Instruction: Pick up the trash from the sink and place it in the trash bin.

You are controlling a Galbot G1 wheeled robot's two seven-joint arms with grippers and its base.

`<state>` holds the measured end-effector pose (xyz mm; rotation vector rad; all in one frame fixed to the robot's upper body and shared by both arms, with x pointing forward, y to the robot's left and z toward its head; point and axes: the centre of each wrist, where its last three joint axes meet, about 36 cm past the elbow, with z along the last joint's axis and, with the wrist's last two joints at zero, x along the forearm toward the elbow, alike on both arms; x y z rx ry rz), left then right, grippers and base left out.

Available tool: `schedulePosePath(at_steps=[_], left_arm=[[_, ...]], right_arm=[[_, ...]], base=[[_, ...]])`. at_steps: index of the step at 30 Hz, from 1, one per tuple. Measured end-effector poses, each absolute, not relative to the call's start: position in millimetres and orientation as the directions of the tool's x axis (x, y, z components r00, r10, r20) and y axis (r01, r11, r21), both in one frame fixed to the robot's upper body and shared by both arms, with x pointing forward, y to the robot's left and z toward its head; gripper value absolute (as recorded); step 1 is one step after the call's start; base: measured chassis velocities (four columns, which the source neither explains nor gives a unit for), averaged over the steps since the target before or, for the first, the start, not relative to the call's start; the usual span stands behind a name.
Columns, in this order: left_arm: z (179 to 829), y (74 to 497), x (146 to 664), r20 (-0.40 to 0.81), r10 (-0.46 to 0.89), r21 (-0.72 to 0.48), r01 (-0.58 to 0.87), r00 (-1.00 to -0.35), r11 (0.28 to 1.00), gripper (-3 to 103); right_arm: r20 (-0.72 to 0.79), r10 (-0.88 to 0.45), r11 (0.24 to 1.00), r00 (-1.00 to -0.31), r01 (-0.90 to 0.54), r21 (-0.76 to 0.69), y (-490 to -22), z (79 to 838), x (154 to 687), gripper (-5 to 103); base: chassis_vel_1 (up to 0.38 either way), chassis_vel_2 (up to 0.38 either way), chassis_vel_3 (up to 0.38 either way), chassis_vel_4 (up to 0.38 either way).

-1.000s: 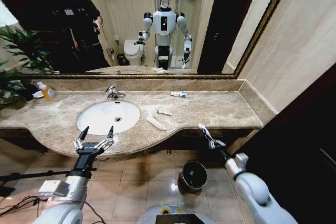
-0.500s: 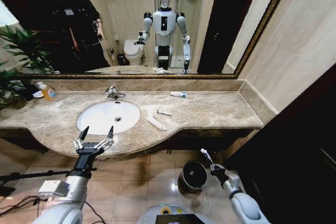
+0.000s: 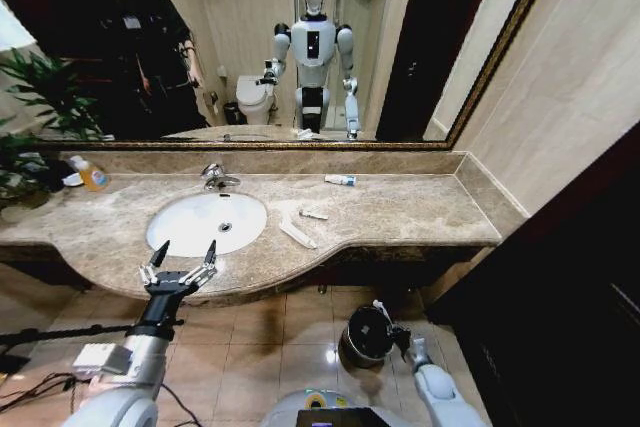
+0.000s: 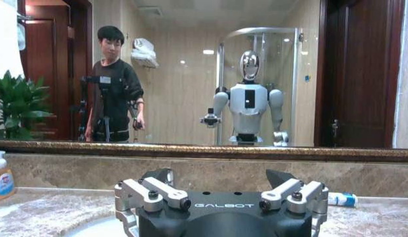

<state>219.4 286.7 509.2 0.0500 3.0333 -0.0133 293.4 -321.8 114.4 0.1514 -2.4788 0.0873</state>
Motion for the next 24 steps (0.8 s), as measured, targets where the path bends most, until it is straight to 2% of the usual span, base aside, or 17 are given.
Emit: schedulePosePath(at_steps=[10,12,13,16,19,22,23,24], left_arm=[[509,287,219,-0.108,0.032,-0.007,0.033,-0.994,0.999,100],[509,287,219,-0.108,0.032,-0.007,0.033,-0.994,0.999,100],[509,287,219,-0.108,0.032,-0.007,0.033,-0.994,0.999,100],[509,287,219,-0.108,0.032,-0.007,0.033,-0.994,0.999,100],[509,287,219,-0.108,0.032,-0.007,0.033,-0.994,0.999,100],[509,287,219,-0.108,0.032,-0.007,0.033,-0.994,0.999,100],[509,287,219,-0.108,0.032,-0.007,0.033,-0.994,0.999,100],[509,287,219,-0.108,0.032,-0.007,0.033,-0.994,0.999,100]], right_arm=[[0.65,-0.126,0.988,-0.749,-0.151,0.018,-295,87,287,-1],[0.652,-0.124,0.989,-0.748,-0.148,0.019,-294,85,286,9],[0.652,-0.124,0.989,-0.748,-0.148,0.019,-294,85,286,9],[0.648,-0.118,0.989,-0.753,-0.144,0.012,-294,84,285,25],[0.644,-0.112,0.99,-0.757,-0.142,0.006,-296,84,284,31],[0.64,-0.106,0.99,-0.761,-0.139,-0.002,-299,85,283,47],[0.64,-0.106,0.99,-0.761,-0.139,-0.002,-299,85,283,47],[0.639,-0.104,0.99,-0.763,-0.138,-0.004,-300,86,282,52]], base=[[0.0,0.0,0.0,0.0],[0.0,0.0,0.0,0.0],[0.0,0.0,0.0,0.0],[0.0,0.0,0.0,0.0],[0.0,0.0,0.0,0.0],[0.0,0.0,0.0,0.0],[0.0,0.0,0.0,0.0],[0.0,0.0,0.0,0.0]])
